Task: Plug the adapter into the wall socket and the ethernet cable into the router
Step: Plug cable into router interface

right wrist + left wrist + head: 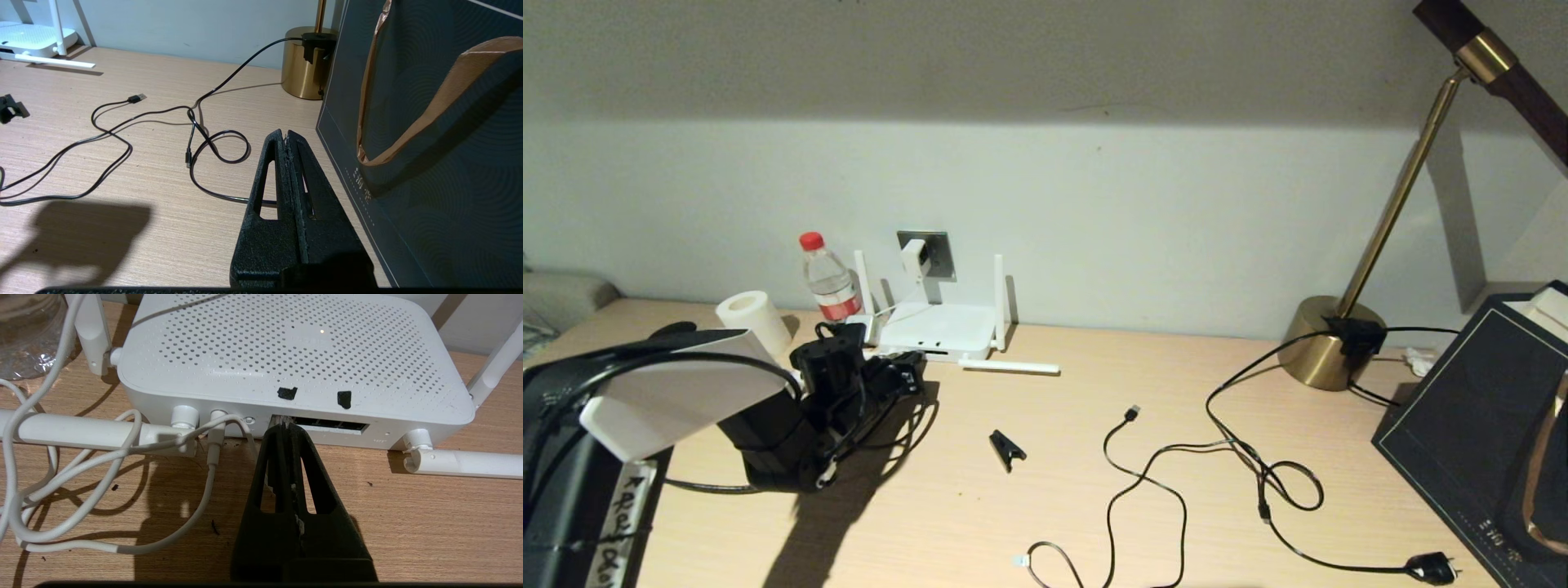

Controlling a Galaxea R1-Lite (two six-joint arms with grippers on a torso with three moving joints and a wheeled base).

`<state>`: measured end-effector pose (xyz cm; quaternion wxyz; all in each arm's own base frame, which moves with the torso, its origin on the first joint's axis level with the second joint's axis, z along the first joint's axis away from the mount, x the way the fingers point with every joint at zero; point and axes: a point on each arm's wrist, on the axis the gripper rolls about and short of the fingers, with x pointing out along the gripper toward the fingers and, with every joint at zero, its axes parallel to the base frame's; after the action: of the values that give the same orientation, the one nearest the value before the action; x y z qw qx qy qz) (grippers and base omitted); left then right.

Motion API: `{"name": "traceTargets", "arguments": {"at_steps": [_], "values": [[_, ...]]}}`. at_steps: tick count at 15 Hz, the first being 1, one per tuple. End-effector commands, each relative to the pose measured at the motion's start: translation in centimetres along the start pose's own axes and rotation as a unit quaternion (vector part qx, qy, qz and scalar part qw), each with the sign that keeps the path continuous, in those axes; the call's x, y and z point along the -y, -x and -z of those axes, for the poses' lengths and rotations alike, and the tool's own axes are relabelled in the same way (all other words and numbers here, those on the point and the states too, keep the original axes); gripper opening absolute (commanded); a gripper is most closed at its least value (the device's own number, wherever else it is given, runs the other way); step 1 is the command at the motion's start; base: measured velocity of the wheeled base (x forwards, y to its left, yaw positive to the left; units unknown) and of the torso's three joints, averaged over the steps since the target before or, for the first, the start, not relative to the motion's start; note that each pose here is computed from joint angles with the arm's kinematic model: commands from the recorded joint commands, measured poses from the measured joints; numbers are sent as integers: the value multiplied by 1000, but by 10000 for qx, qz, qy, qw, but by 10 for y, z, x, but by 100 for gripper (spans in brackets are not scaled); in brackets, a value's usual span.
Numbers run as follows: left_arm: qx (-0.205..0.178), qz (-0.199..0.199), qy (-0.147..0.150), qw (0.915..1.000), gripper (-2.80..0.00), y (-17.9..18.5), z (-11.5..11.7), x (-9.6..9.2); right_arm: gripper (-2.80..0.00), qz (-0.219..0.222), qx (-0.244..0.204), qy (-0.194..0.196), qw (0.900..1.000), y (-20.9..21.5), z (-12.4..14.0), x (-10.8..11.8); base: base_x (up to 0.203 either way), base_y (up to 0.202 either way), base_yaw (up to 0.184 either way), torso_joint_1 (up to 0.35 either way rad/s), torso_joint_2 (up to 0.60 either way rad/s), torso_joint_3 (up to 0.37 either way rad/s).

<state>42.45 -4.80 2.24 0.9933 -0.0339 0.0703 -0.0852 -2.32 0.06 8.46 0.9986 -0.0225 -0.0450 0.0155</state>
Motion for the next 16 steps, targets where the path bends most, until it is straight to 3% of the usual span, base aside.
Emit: {"name": "traceTargets", "arguments": {"at_steps": [1, 16], "values": [[90, 9, -1, 10000, -280, 2, -6, 0, -280, -12, -178, -3, 9998, -2, 10, 0, 0, 0, 0, 0, 0, 0], [63, -8, 4, 10000, -280, 2, -7, -1, -280, -12, -178, -3, 9998, -2, 10, 0, 0, 0, 0, 0, 0, 0]]}}
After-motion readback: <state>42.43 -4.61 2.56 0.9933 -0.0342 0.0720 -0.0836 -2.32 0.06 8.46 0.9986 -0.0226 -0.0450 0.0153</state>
